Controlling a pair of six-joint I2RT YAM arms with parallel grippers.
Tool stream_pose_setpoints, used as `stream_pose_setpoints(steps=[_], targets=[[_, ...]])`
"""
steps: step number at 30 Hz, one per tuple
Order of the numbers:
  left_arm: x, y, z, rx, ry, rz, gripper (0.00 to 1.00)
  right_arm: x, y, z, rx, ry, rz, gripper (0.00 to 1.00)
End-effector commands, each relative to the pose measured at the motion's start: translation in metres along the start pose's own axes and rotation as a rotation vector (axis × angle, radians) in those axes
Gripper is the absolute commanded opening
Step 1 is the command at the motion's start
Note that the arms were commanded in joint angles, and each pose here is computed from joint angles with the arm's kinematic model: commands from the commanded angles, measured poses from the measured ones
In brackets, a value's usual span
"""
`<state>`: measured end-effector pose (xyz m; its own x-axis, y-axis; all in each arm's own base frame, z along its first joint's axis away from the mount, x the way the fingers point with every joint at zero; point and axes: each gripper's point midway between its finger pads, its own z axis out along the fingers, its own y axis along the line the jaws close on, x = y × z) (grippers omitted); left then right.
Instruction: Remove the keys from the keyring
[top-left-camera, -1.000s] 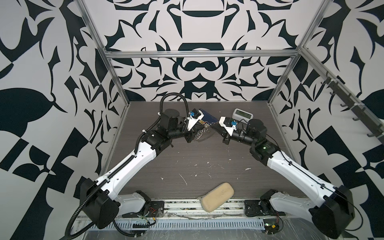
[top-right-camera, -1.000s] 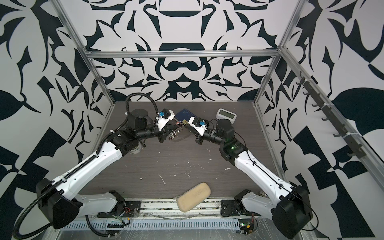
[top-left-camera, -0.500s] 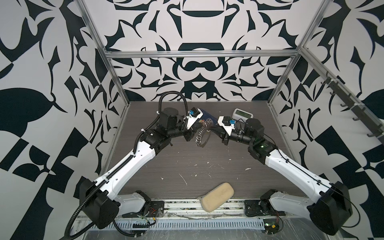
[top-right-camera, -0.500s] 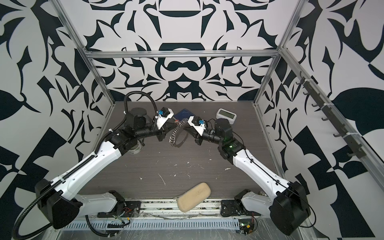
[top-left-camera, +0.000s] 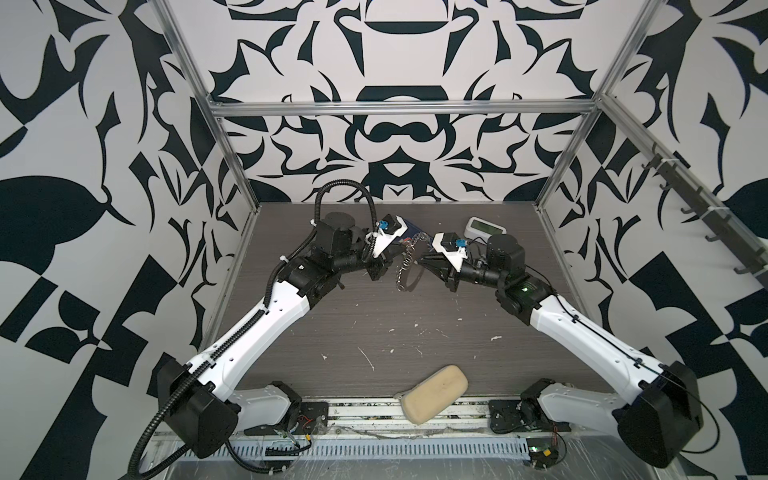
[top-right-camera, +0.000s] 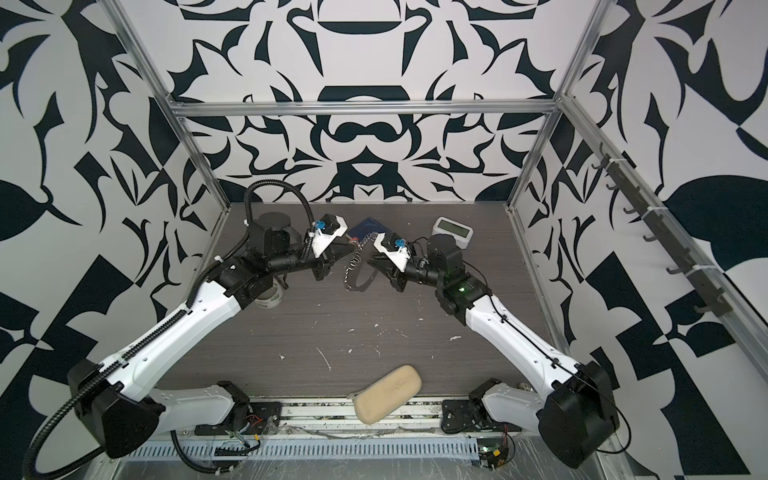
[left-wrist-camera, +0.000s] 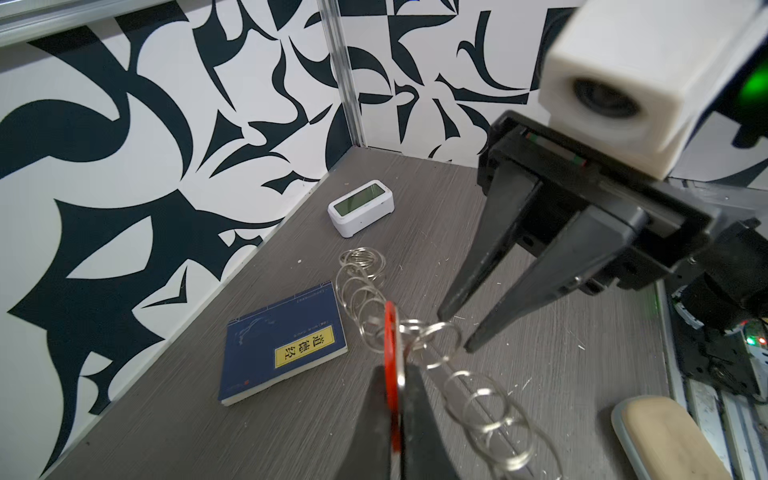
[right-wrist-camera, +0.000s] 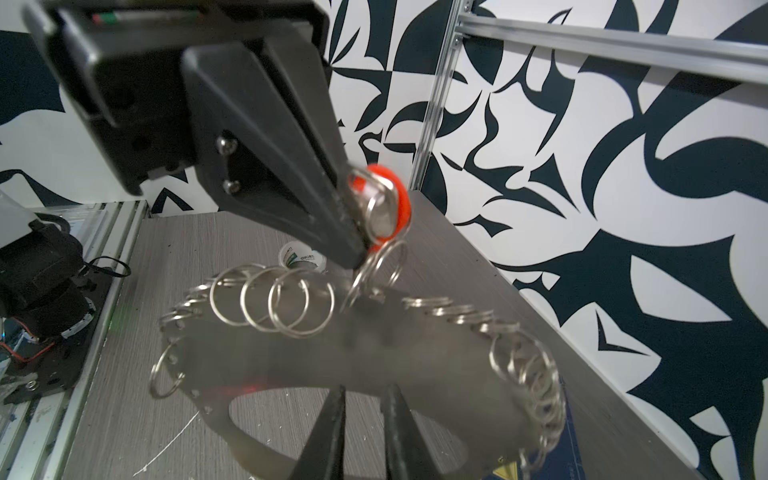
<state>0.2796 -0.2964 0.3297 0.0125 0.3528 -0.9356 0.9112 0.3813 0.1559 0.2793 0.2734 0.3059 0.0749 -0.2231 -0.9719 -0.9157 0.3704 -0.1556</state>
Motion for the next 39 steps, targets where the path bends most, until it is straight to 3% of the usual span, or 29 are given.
stream_pose_setpoints(steps=[1, 6, 10, 39], targets=[[-0.015, -0.013, -0.013, 0.053, -0.038, 0.096, 0.00, -0.040, 0.000, -0.015, 0.015, -0.068, -0.082, 0.21], [-0.008, -0.028, -0.016, 0.115, -0.055, 0.206, 0.00, -0.046, -0.002, -0.020, 0.032, -0.058, -0.106, 0.22], [-0.005, -0.033, -0.016, 0.161, -0.042, 0.224, 0.00, -0.047, -0.001, -0.020, 0.032, -0.055, -0.104, 0.25], [-0.007, -0.023, -0.008, 0.124, -0.042, 0.145, 0.00, -0.051, 0.015, -0.004, 0.012, -0.078, -0.070, 0.37]])
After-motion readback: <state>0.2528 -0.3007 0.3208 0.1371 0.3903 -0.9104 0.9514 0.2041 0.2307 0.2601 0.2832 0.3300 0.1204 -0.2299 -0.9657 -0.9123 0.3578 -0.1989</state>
